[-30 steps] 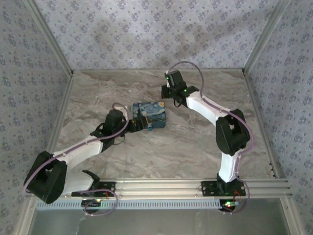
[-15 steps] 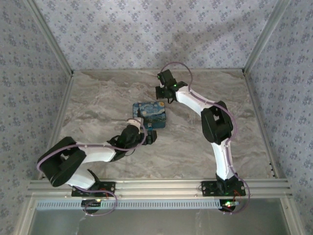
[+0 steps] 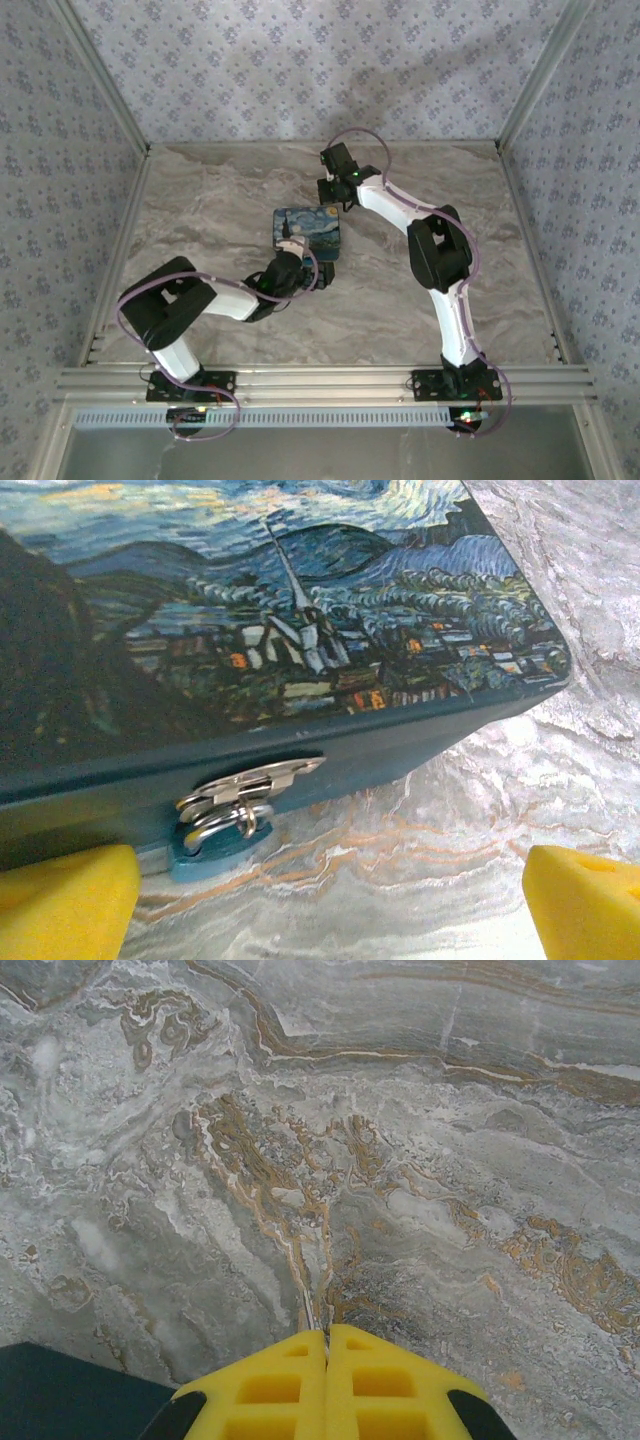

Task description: Unlock a padlock with a key

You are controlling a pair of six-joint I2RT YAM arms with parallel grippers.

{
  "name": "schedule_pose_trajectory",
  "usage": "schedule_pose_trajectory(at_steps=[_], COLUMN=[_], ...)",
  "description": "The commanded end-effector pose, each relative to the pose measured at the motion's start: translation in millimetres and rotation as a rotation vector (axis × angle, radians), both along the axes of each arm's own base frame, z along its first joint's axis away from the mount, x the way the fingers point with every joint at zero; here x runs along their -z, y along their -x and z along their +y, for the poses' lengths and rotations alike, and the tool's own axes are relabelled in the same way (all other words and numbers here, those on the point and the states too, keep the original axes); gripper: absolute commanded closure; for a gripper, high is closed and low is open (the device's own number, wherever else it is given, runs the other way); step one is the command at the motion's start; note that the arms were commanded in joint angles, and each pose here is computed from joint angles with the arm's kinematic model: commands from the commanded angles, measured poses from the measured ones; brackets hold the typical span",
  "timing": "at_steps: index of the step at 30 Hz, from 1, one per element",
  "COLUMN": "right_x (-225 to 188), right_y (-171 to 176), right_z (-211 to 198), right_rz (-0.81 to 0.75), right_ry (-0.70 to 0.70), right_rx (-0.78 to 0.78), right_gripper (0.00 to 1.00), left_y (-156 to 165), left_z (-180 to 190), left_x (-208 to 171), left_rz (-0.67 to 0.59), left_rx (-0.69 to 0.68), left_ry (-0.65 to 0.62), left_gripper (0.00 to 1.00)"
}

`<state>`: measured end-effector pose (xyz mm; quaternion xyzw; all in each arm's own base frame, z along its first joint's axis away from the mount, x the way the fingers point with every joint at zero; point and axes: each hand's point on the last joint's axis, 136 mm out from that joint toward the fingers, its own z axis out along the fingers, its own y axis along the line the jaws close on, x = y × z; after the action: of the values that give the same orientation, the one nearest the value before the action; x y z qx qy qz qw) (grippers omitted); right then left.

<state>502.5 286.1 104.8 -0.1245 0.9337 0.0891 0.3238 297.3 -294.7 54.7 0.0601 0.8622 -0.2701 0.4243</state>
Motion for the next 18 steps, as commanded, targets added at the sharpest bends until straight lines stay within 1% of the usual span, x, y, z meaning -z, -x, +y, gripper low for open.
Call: schedule_pose_trajectory(at_steps=[1,5,8,13,15,18], right_x=[12,18,22,24,25,25], right_y=[-2,-1,1,3,3,2], right_z=[-3,-3,-3,-4,-5,-4], right_rz=[0.021,0.026,0.034,0.041,0.043,0.038], right_ry=[0.025,0.028,0.030,0.026,0.024,0.018], right_rx=[-0.003,-0.002,-0.002,-0.001,0.001,0.002], right_gripper=[1.00,1.00,1.00,1.00,1.00,1.00], left_y=[-6,-8,-6,-3,-4,-6], left_z=[-18,-23,-30,-33,-32,-28], left_x=[-12,-10,-9,-12,-12,-8], left_rz=[-0.045,-0.042,-0.041,-0.052,-0.044,-0.029], left_rx=[0.039,0.055,0.093,0.129,0.127,0.101], left_ry=[0.031,0.034,0.052,0.106,0.109,0.093], left_gripper=[0.03,0.04,0.11,0.16,0.16,0.12])
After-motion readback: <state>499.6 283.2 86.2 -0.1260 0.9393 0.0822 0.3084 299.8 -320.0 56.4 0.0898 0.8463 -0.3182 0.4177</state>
